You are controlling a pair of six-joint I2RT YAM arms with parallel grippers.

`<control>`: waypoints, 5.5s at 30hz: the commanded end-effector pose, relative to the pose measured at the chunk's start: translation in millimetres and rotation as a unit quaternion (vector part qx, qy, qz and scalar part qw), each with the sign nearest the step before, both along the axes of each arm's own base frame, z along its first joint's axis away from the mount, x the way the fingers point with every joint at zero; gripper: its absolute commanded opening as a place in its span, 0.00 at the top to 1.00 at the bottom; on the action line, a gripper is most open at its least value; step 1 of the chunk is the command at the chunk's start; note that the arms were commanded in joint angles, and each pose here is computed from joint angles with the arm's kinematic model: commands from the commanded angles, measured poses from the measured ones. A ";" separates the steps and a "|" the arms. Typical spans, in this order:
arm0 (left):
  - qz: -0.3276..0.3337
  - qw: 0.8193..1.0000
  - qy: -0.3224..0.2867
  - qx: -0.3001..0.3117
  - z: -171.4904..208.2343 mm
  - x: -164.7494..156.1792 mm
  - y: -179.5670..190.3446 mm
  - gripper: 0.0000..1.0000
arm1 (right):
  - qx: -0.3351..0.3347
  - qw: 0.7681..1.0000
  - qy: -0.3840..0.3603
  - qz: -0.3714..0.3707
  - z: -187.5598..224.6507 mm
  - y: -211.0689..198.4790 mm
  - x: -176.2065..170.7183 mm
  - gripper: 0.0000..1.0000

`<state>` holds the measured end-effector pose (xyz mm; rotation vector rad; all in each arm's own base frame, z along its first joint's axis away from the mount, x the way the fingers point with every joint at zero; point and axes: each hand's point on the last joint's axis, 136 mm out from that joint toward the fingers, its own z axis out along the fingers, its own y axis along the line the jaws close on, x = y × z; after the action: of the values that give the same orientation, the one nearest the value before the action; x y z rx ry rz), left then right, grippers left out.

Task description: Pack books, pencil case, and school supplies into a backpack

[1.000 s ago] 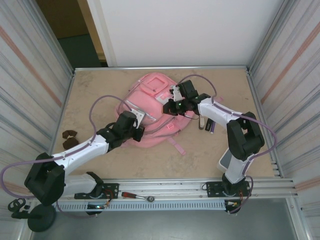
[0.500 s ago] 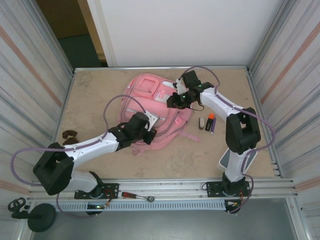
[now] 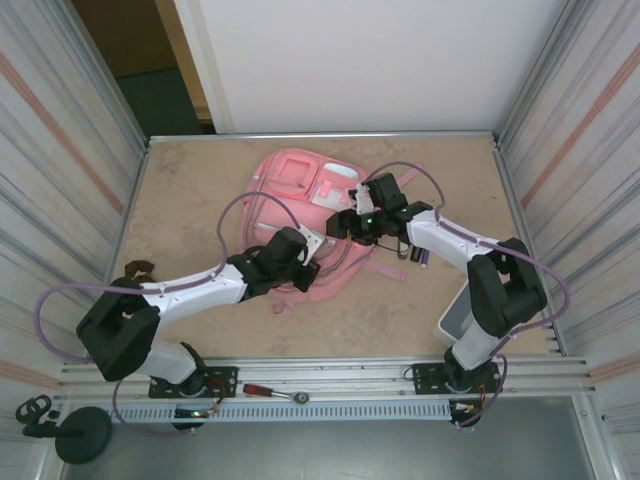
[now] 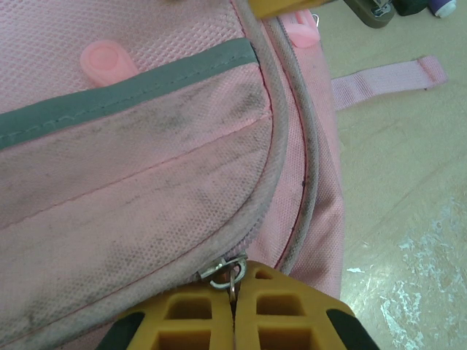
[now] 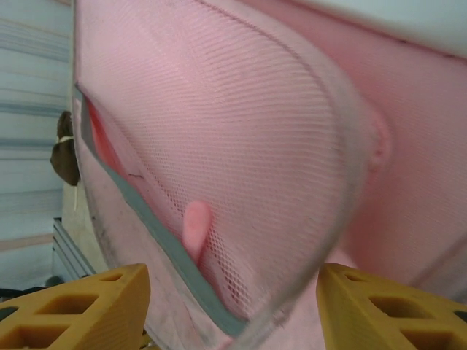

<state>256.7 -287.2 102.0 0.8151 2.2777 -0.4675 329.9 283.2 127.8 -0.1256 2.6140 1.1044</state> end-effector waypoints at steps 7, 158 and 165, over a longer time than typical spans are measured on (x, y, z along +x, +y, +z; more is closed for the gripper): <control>0.049 0.996 -0.050 0.059 8.2 7.8 29.7 1.00 | -0.051 0.998 -0.004 -0.033 -15.9 -17.7 14.9 0.94; 0.170 0.984 -0.029 0.044 -4.2 30.2 111.2 1.00 | -0.002 0.999 -0.007 -0.037 -10.8 -14.4 -7.4 1.00; 0.178 0.982 -0.012 0.068 -2.2 35.9 115.1 0.66 | 0.004 1.000 -0.010 -0.007 -4.8 1.9 -15.6 0.86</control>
<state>284.7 -189.3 94.3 0.5245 2.3611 -0.2338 321.5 278.8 118.4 -0.0248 2.5788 1.0890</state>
